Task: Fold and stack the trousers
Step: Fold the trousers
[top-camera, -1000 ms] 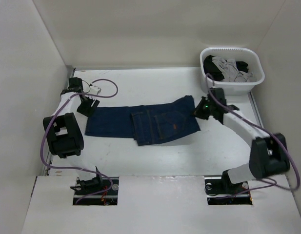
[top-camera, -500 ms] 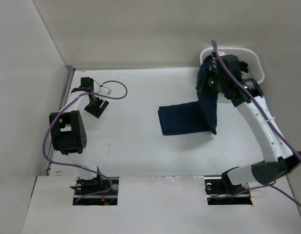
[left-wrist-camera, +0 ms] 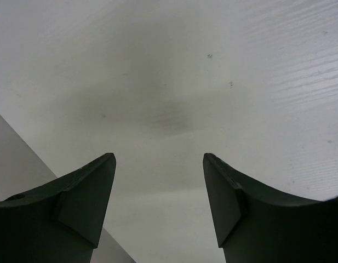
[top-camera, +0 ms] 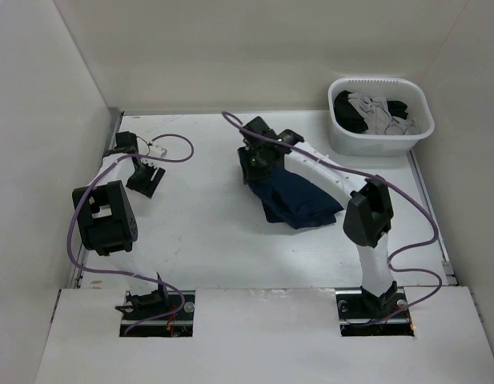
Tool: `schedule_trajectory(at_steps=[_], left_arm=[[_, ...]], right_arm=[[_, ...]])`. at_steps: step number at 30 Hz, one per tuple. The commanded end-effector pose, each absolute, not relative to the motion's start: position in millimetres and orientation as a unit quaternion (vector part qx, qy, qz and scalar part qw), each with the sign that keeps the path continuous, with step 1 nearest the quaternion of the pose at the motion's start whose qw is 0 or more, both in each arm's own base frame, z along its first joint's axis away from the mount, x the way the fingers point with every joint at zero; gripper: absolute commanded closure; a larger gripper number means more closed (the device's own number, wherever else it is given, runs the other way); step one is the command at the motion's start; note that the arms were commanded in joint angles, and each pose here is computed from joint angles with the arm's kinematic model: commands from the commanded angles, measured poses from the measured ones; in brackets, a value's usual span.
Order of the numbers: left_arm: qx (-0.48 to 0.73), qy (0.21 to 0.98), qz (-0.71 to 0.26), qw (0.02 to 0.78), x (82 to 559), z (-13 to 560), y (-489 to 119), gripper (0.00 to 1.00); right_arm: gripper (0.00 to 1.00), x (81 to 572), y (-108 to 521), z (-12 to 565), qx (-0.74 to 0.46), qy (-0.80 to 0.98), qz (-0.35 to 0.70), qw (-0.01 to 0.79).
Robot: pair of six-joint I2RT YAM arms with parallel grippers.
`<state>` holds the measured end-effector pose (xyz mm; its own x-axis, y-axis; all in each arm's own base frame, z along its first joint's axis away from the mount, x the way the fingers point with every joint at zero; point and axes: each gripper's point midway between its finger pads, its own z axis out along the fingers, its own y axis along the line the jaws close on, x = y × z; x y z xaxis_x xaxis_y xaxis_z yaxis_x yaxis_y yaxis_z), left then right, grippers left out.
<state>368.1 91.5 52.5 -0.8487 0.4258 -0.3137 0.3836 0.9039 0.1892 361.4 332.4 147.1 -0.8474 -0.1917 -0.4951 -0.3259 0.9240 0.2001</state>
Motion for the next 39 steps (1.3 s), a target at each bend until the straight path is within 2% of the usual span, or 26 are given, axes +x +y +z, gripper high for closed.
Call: schedule_trajectory(at_steps=[1, 5, 7, 9, 12, 15, 17, 21, 27, 28, 31, 36, 38, 39], left_arm=[[0.206, 0.955, 0.060, 0.204, 371, 67, 91, 0.36], [0.207, 0.954, 0.061, 0.209, 373, 71, 90, 0.36], [0.209, 0.952, 0.056, 0.218, 376, 76, 84, 0.36], [0.216, 0.947, 0.037, 0.235, 379, 84, 66, 0.36], [0.229, 0.938, -0.027, 0.261, 381, 95, 17, 0.36], [0.237, 0.921, -0.118, 0.285, 380, 111, -49, 0.35], [0.241, 0.908, -0.187, 0.286, 374, 120, -96, 0.35], [0.262, 0.894, -0.271, 0.242, 352, 114, -170, 0.36], [0.280, 0.898, -0.302, 0.153, 314, 72, -226, 0.39], [0.289, 0.898, -0.299, 0.143, 306, 64, -231, 0.39], [0.312, 0.898, -0.284, 0.123, 288, 41, -235, 0.40], [0.343, 0.909, -0.215, 0.100, 272, 6, -200, 0.48], [0.346, 0.913, -0.191, 0.103, 271, 1, -182, 0.49], [0.345, 0.914, -0.186, 0.104, 269, 1, -176, 0.49]], right_arm=[[0.54, 347, 381, 196, -0.165, 0.922, 0.226, 0.269], [0.31, 312, 406, 223, -0.208, 0.884, 0.334, 0.251], [0.29, 299, 401, 250, -0.203, 0.862, 0.374, 0.276], [0.28, 316, 360, 258, -0.130, 0.868, 0.361, 0.315], [0.27, 345, 258, 220, 0.025, 0.899, 0.265, 0.348], [0.22, 352, 168, 170, 0.126, 0.915, 0.159, 0.350], [0.07, 352, 128, 147, 0.165, 0.914, 0.118, 0.351], [0.00, 345, 91, 115, 0.211, 0.910, 0.101, 0.342], [0.00, 321, 92, 64, 0.232, 0.921, 0.126, 0.285], [0.05, 317, 95, 57, 0.233, 0.923, 0.135, 0.276], [0.45, 307, 105, 43, 0.247, 0.919, 0.170, 0.255], [0.93, 293, 105, 39, 0.268, 0.909, 0.194, 0.253], [0.99, 285, 110, 38, 0.266, 0.910, 0.205, 0.244], [0.99, 280, 114, 37, 0.266, 0.910, 0.213, 0.238]])
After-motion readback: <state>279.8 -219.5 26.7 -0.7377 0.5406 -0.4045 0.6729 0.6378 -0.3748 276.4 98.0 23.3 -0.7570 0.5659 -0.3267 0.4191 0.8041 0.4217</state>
